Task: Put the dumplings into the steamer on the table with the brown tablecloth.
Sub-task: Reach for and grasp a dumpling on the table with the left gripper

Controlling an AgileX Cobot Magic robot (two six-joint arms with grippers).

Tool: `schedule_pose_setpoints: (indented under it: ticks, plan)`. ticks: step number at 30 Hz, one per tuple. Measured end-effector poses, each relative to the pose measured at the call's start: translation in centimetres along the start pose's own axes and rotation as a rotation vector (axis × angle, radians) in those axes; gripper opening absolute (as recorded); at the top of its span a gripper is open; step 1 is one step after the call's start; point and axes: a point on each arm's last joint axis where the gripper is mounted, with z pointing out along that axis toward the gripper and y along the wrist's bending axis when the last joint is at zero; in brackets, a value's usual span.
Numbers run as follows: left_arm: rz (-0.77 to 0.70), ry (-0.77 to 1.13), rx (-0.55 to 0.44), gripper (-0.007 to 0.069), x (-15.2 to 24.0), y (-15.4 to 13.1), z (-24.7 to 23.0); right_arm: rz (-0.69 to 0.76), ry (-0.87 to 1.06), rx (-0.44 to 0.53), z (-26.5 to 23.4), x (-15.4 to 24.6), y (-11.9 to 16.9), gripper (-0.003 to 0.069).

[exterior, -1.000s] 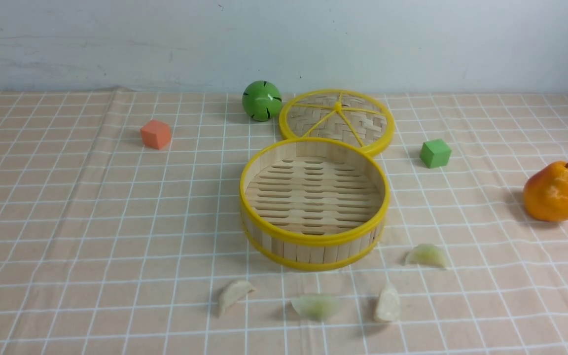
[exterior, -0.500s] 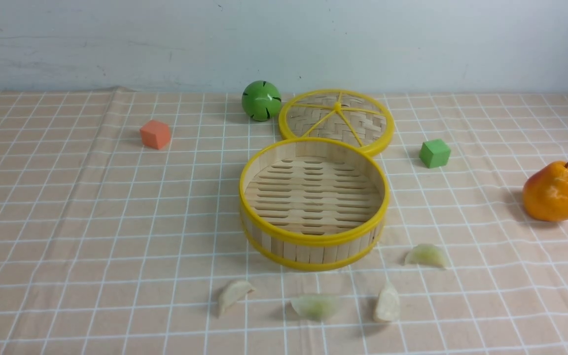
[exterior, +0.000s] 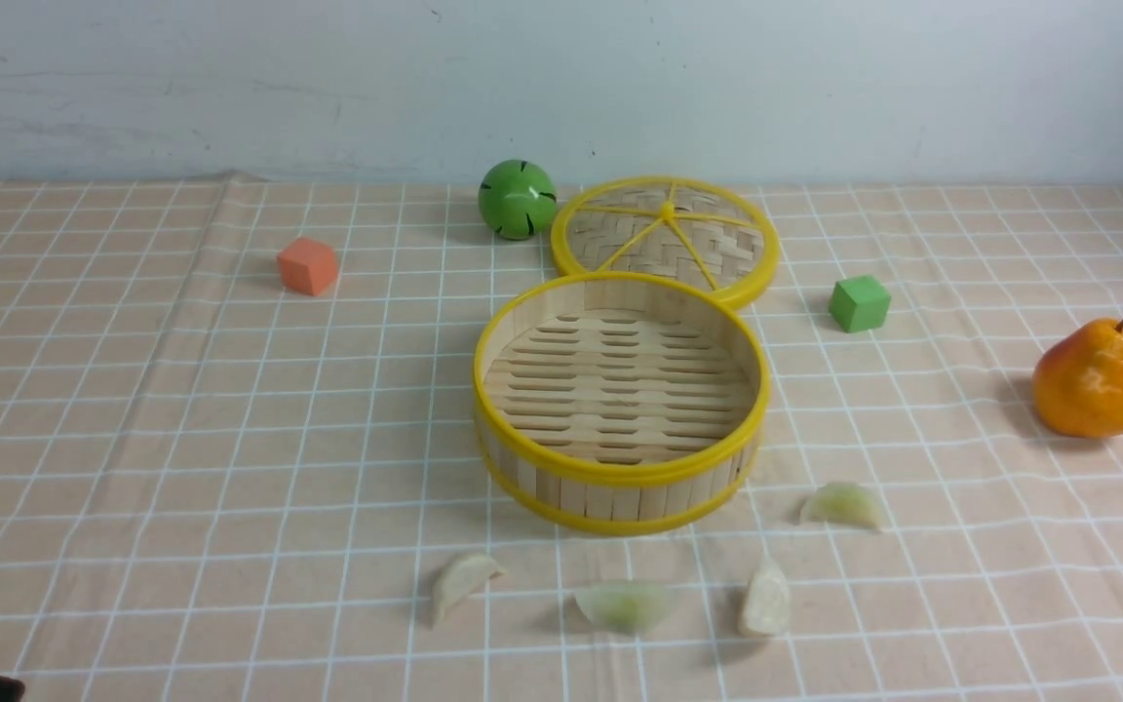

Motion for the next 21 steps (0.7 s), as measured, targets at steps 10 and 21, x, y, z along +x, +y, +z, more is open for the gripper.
schedule_pose_setpoints:
  ticks: [10,21]
  plan:
    - [0.570,0.046,0.046,0.0110,0.3,-7.9,-1.0,-0.407,-0.009,-0.049,-0.5,-1.4,4.4,0.0029]
    - [1.085,0.608,-0.441,-0.0014,-0.1,-13.4,6.4,-0.925,0.609,0.109,6.2,-4.5,12.8,-0.0016]
